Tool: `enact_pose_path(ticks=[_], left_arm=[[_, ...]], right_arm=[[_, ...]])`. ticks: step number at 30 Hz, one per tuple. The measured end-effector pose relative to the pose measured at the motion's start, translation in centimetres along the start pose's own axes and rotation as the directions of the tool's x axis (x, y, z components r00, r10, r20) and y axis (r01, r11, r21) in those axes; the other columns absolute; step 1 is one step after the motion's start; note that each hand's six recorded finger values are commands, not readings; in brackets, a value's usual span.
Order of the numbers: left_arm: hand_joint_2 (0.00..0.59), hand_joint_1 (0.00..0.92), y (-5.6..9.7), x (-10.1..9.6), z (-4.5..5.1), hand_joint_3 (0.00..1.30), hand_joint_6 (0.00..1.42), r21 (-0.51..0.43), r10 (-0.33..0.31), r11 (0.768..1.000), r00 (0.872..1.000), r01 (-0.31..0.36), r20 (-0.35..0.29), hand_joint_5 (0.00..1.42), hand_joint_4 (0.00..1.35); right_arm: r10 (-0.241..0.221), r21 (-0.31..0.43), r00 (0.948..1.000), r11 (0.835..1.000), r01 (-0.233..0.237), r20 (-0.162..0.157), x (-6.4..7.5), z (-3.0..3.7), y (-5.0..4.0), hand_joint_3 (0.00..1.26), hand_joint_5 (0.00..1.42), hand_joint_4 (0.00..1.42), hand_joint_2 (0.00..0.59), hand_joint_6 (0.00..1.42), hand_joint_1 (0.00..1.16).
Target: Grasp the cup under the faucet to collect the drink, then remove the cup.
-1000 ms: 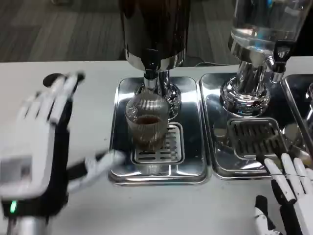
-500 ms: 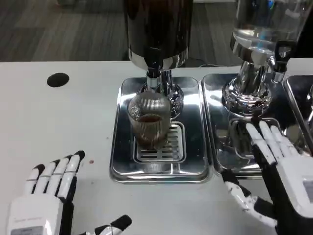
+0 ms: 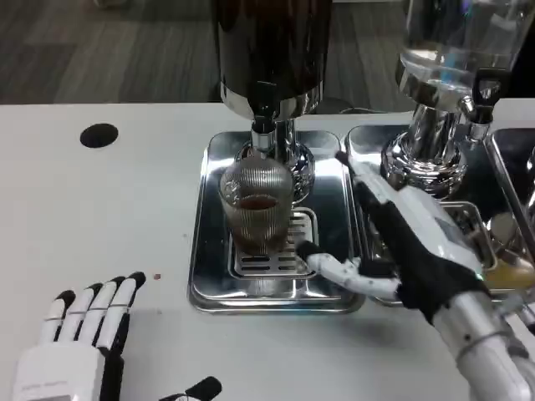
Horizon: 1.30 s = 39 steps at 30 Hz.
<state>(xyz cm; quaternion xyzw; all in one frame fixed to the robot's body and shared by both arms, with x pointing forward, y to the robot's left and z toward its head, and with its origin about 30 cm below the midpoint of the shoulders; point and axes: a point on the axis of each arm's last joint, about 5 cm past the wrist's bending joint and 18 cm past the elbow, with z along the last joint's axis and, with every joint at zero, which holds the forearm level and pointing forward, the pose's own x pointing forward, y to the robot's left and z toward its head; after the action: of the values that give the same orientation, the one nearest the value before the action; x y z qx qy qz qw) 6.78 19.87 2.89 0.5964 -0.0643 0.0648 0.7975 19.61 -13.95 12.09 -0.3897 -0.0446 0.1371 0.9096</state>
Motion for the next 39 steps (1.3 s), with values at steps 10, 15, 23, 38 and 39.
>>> enact_pose_path(ticks=[10,15,23,38,39], left_arm=[[0.068,0.000,0.1,-0.6,-0.27,0.24,0.10,-0.011,-0.009,1.000,0.999,0.009,-0.033,0.14,0.00],[0.070,0.000,0.2,-0.7,-0.47,0.25,0.10,-0.010,-0.015,1.000,0.999,0.014,-0.039,0.14,0.00],[0.079,0.000,0.0,-1.1,-0.83,0.26,0.10,-0.001,-0.025,1.000,0.998,0.025,-0.053,0.15,0.00],[0.082,0.000,0.0,-1.2,-1.43,0.29,0.10,0.008,-0.022,1.000,0.997,0.023,-0.075,0.15,0.00],[0.082,0.000,0.0,-1.2,-1.45,0.29,0.10,0.006,-0.025,1.000,0.997,0.025,-0.077,0.15,0.00]], right_arm=[[0.047,0.023,0.9976,0.999,-0.046,-0.051,3.2,0.70,0.53,0.00,0.00,0.00,0.182,0.02,0.56],[0.077,0.020,0.9953,0.997,-0.075,-0.059,4.4,0.89,0.88,0.00,0.00,0.00,0.179,0.02,0.56],[0.116,0.046,0.9913,0.992,-0.114,-0.062,5.8,1.33,1.80,0.00,0.00,0.00,0.161,0.03,0.56],[0.047,0.112,0.9965,0.993,-0.039,-0.070,6.5,1.01,2.97,0.00,0.00,0.00,0.163,0.10,0.61],[0.038,0.114,0.9971,0.993,-0.031,-0.066,6.5,1.01,3.00,0.00,0.00,0.00,0.163,0.10,0.61]])
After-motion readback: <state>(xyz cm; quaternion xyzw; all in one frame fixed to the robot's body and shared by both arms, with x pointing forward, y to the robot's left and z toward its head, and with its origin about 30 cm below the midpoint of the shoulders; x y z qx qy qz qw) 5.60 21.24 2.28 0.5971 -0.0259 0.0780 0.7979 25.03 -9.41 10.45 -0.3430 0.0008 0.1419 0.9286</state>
